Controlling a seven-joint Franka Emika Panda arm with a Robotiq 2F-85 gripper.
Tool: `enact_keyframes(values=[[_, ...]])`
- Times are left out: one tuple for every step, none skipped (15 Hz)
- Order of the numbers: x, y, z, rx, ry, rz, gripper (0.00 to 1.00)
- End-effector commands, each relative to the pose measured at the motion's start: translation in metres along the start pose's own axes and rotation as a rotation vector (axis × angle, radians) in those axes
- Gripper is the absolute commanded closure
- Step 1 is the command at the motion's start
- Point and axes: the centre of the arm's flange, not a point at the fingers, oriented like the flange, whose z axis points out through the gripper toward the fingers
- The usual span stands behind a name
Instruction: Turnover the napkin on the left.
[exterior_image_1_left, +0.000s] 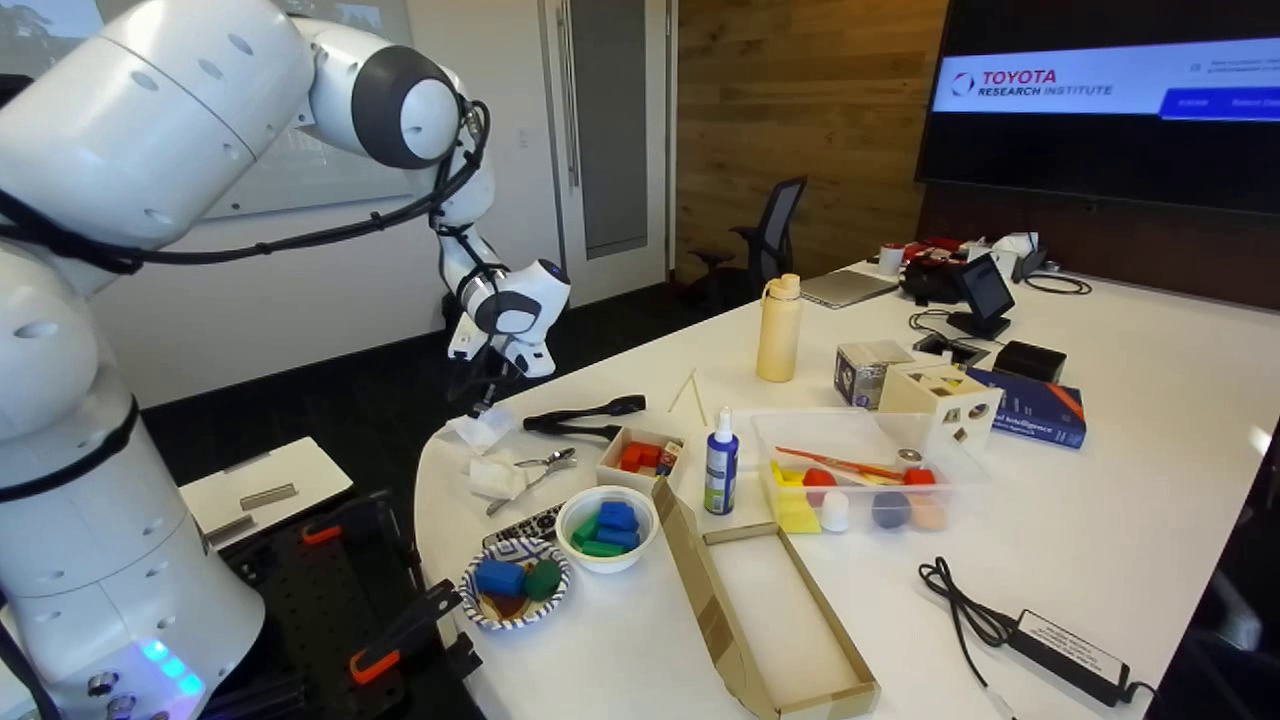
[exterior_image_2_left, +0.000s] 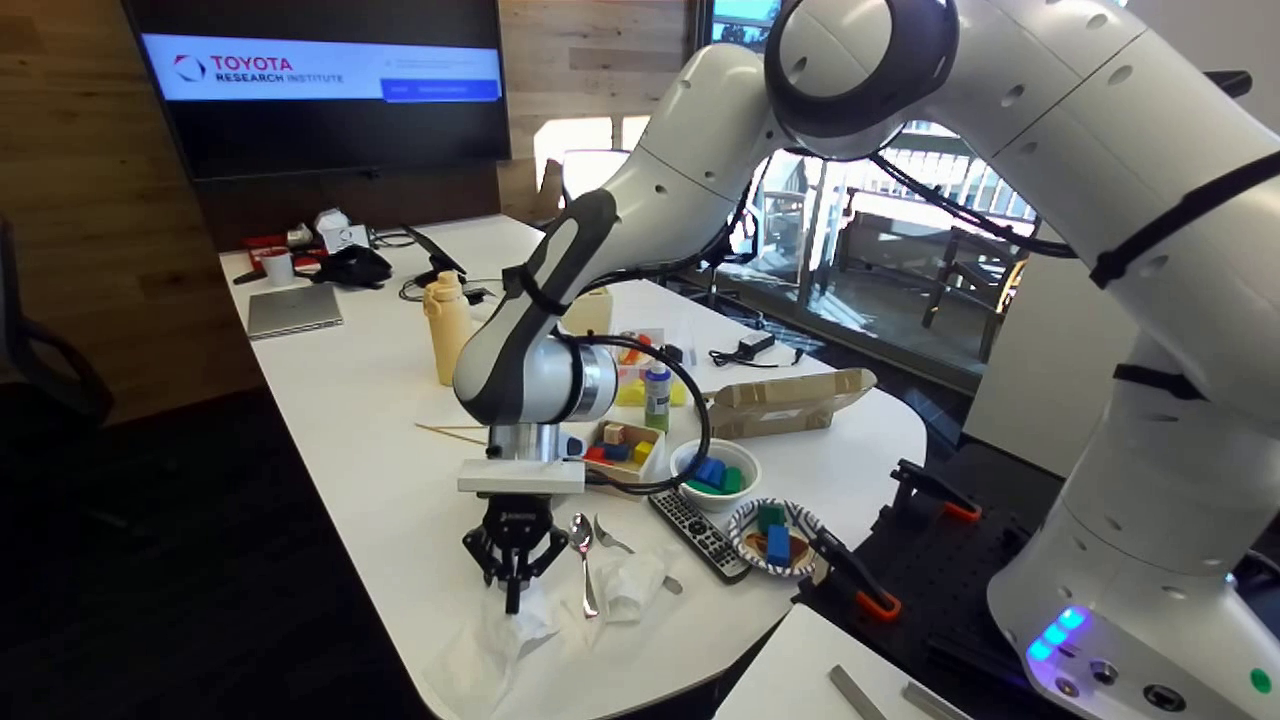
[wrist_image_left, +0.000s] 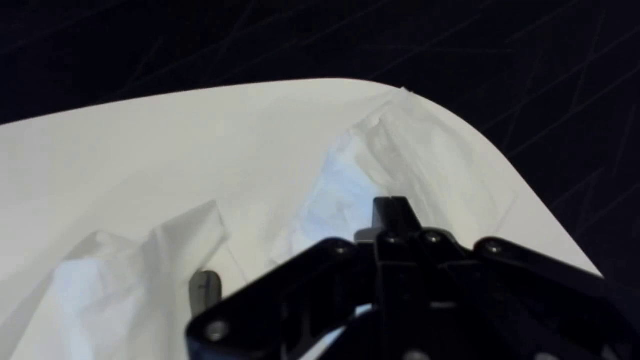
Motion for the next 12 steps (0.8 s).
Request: enact_keyframes(values=[[0.003,0.024,-0.029,0.022,-0.089,-0.128,1.0],[0.008,0.028,-0.033,0.033,-0.099,-0.161,1.0],[0.015,0.032,-0.034,0.044,-0.109,-0.192,1.0],[0.022,0.033,-0.035,0.051,-0.122,-0.219,1.0],[0.029,0.035,-0.035,0.061,-0.134,-0.253,1.0],[0.034,0.037,-0.035,0.07,-0.143,-0.287,1.0],[0.037,0.039,-0.036,0.084,-0.137,-0.321,1.0],[0.038,0.04,-0.038,0.097,-0.125,-0.351,1.0],[0.036,0.042,-0.04,0.104,-0.109,-0.373,1.0],[0.034,0.043,-0.043,0.108,-0.096,-0.394,1.0],[0.028,0.043,-0.047,0.107,-0.073,-0.411,1.0],[0.021,0.043,-0.051,0.108,-0.045,-0.424,1.0]])
